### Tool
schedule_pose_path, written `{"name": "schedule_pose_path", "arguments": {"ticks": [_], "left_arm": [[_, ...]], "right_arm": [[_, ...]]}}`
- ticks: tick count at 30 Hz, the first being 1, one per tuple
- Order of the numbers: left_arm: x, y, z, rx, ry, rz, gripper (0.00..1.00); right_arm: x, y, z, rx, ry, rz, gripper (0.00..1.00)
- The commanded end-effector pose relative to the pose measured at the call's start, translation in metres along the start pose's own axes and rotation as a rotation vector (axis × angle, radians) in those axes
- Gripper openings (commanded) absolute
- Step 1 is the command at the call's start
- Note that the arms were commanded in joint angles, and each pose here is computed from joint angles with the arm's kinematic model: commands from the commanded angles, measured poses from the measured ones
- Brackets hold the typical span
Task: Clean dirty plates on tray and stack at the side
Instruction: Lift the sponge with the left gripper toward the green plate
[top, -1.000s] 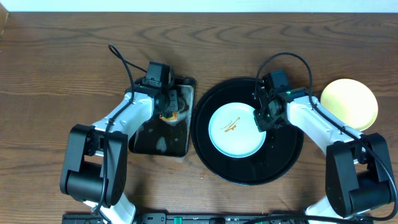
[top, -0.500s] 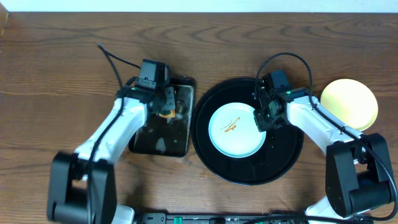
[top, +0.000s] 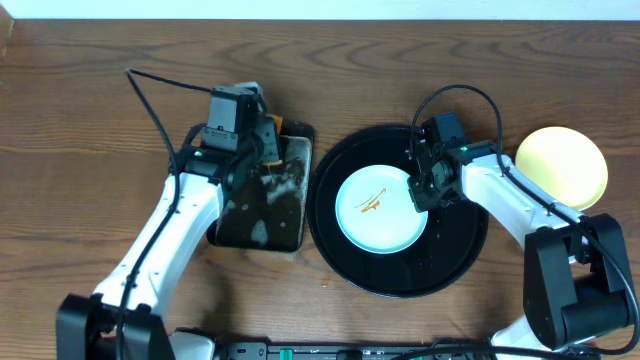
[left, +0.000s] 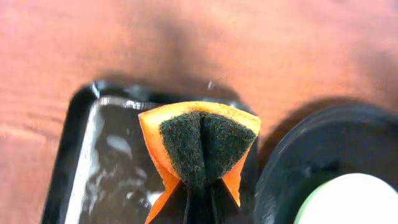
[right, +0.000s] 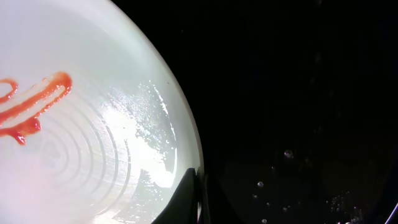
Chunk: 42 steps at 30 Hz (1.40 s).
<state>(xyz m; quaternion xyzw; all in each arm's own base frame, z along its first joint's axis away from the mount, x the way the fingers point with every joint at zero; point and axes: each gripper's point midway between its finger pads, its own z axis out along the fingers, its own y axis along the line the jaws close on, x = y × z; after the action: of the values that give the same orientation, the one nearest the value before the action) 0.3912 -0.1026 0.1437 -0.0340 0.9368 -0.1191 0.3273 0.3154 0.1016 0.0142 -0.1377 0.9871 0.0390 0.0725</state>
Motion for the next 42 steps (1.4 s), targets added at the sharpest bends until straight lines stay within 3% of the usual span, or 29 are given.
{"name": "schedule_pose_path", "arguments": {"ticks": [1, 13, 19, 24, 31, 37, 42], "left_arm": [[-0.028, -0.009, -0.021, 0.033, -0.111, 0.0, 0.08], [-0.077, -0.016, -0.068, 0.043, -0.349, 0.0, 0.08], [-0.081, -0.012, -0.074, 0.021, -0.375, -0.006, 0.07], [-0.059, -0.004, -0.058, -0.005, -0.275, -0.065, 0.07], [0.01, 0.019, -0.001, -0.096, 0.019, -0.199, 0.07], [0.06, 0.018, 0.045, -0.08, 0.236, -0.255, 0.08], [0.069, 0.014, 0.051, -0.055, 0.28, -0.252, 0.07]], "right_arm": [[-0.001, -0.003, -0.002, 0.0, -0.003, -0.01, 0.01], [-0.001, -0.003, -0.002, 0.0, -0.004, -0.009, 0.01], [-0.002, -0.003, -0.002, 0.0, -0.005, -0.006, 0.01], [-0.002, -0.003, -0.002, 0.0, -0.005, -0.006, 0.01], [-0.001, -0.003, -0.002, 0.0, -0.003, -0.006, 0.01], [0.0, -0.003, -0.002, 0.0, 0.002, -0.005, 0.01], [0.0, -0.003, -0.002, 0.0, 0.003, -0.005, 0.01]]}}
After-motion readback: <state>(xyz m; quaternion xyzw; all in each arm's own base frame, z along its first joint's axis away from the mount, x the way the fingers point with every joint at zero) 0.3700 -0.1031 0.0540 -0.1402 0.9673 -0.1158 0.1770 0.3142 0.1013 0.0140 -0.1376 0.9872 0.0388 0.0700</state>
